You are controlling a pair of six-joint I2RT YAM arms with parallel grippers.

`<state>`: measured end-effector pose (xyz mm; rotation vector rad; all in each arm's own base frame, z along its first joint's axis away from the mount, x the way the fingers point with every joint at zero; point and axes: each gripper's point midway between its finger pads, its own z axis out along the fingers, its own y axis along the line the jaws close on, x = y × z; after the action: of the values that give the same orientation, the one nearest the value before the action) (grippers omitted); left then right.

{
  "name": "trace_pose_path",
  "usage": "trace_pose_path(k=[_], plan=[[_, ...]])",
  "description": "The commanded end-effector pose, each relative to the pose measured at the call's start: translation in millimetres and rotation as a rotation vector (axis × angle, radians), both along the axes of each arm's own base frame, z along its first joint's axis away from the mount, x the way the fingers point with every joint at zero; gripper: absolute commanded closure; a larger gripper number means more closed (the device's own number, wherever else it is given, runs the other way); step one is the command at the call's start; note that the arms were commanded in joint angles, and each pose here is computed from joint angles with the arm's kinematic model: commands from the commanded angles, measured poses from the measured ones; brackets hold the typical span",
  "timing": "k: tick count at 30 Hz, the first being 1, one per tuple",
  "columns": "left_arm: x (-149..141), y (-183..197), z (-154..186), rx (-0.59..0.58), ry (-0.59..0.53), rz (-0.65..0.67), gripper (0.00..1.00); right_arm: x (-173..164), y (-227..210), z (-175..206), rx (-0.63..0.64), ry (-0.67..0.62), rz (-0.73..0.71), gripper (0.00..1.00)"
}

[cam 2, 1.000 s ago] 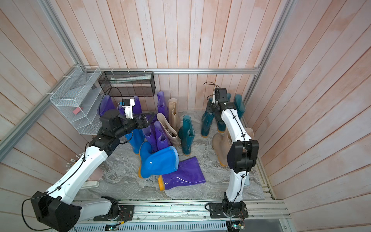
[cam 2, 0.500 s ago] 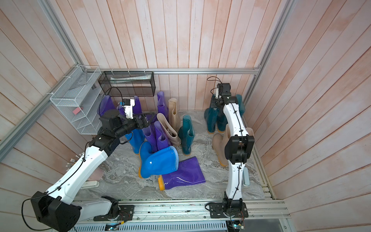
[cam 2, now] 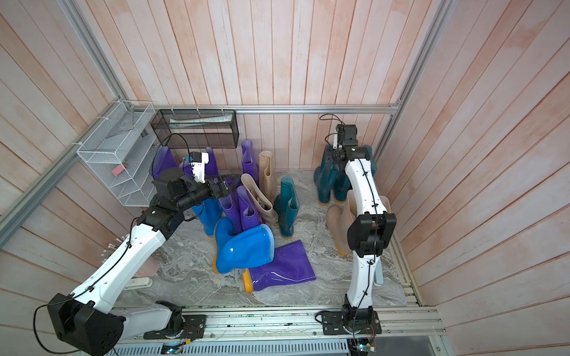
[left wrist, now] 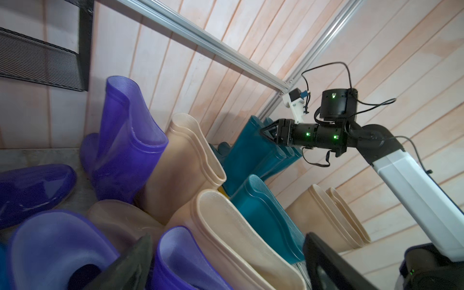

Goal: Match and arrange rain boots in pairs
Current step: Adjust the rain boot at the center of the board, then pick up the rain boot at the center of the board.

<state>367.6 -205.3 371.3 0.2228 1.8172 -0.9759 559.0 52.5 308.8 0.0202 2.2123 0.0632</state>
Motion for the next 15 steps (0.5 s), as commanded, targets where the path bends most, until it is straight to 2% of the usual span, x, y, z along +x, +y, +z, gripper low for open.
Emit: trace_pose_path(k=[1,4,8,12,15], plan=[[-11.9,-22.2,10.9,-0.037,-0.007,-0.148,0.05,-34.5,13.7,66.6,-0.020,-0.159,-0.028,0.42],[-19.1,-31.8,11.0,-0.025,-0.018,-0.182,0.05,-69.7,38.7,80.1,-0.044,-0.212,-0.018,0.39],[-21.1,-33.9,10.6,-0.010,-0.028,-0.173,0.04,-124.1,97.1,80.0,0.044,-0.264,0.133,0.30],[-21.3,-34.2,10.7,-0.013,-0.026,-0.168,0.05,-172.0,152.7,51.0,0.146,-0.193,0.328,0.26],[-22.2,-35.4,10.5,-0.015,-0.024,-0.171,0.05,-187.4,163.7,27.3,0.140,-0.141,0.352,0.24]])
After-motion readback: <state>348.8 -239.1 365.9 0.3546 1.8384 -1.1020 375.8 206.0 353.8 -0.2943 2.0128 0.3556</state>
